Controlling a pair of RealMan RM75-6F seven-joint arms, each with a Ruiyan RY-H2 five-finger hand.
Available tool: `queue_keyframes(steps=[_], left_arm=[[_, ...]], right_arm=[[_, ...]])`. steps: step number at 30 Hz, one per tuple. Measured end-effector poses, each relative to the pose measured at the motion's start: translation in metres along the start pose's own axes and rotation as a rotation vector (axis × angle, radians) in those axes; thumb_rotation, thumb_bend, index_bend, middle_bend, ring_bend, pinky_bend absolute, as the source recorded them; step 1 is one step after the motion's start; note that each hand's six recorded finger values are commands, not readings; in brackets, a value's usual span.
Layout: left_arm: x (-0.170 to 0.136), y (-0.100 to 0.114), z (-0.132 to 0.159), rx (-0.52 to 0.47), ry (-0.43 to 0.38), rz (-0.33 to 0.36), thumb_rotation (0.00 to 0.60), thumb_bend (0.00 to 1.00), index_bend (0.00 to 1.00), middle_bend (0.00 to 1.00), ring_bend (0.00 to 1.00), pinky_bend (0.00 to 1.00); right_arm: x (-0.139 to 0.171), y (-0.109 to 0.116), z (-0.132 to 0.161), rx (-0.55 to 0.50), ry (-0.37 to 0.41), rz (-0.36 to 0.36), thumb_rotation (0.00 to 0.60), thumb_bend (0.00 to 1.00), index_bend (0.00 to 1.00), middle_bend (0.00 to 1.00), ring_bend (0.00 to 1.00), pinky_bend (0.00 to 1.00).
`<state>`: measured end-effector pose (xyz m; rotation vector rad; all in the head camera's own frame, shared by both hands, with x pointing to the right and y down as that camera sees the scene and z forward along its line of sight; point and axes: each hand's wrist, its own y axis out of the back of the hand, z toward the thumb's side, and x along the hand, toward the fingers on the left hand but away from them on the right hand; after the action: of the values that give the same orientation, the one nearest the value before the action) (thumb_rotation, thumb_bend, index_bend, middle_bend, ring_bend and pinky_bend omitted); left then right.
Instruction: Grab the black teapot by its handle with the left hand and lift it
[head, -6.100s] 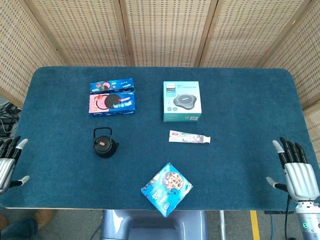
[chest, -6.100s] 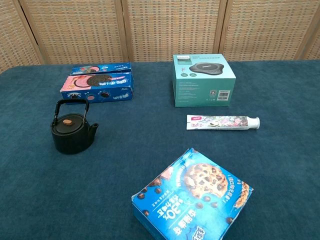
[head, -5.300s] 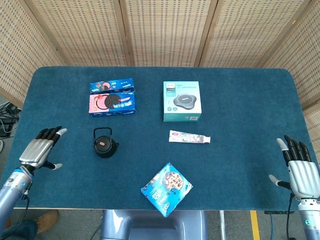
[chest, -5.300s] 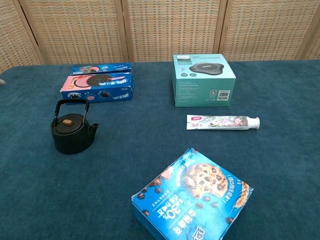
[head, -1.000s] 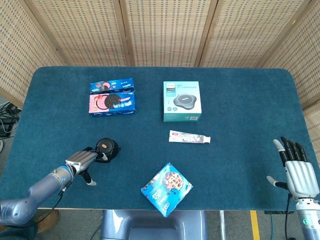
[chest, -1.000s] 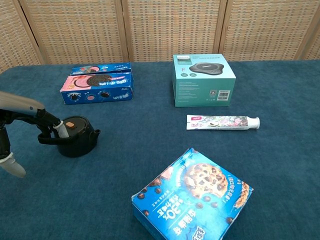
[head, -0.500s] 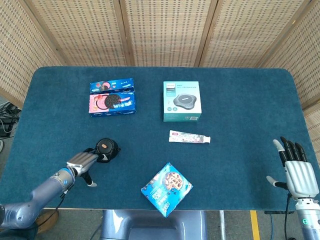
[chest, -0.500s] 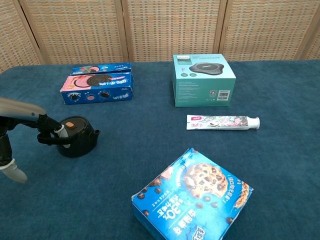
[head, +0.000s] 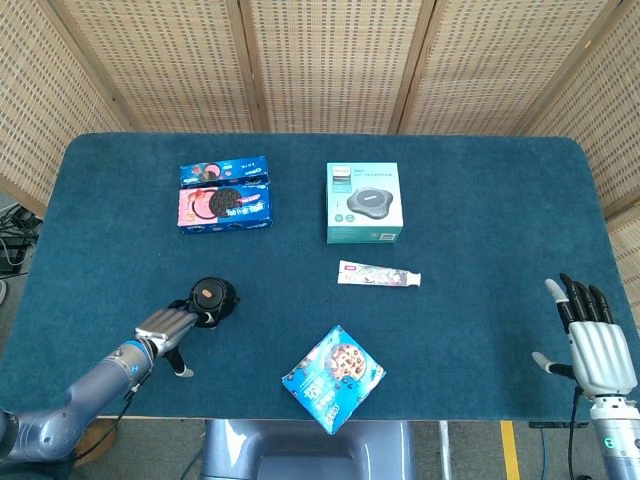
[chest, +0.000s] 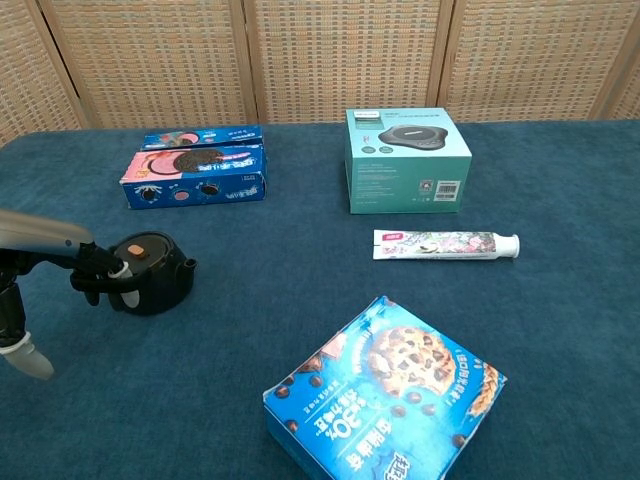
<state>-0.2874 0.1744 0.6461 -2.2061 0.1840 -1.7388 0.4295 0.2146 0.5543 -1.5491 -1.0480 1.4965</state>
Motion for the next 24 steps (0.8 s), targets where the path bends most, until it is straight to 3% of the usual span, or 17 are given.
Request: queue_keyframes(steps=[18,20,24], left_arm=[[0.0056,-0.0025,0.0005,-0.008,-0.002,-0.007,0.600,0.00,0.26,0.26,0.25,0.00],[0.0061,-0.0030,0.0010,-0.006,-0.002,-0.005,0.600,0.00,0.31,0.31,0.28,0.00],[0.0066,-0.0028,0.0013,-0.005,0.003,0.004,0.600,0.00,0.54,0.53,0.42,0.00]], right_arm=[[-0.0009,-0.0006,-0.0003,-0.001,-0.002,0.002,0.600,0.00,0.00,0.00,0.00,0.00],[-0.0009,-0.0004,-0.0003,-0.002,-0.002,0.001,0.600,0.00,0.00,0.00,0.00,0.00],[-0.0007,0.0004,-0.0006,-0.003,-0.002,-0.001,0.600,0.00,0.00,0.00,0.00,0.00]])
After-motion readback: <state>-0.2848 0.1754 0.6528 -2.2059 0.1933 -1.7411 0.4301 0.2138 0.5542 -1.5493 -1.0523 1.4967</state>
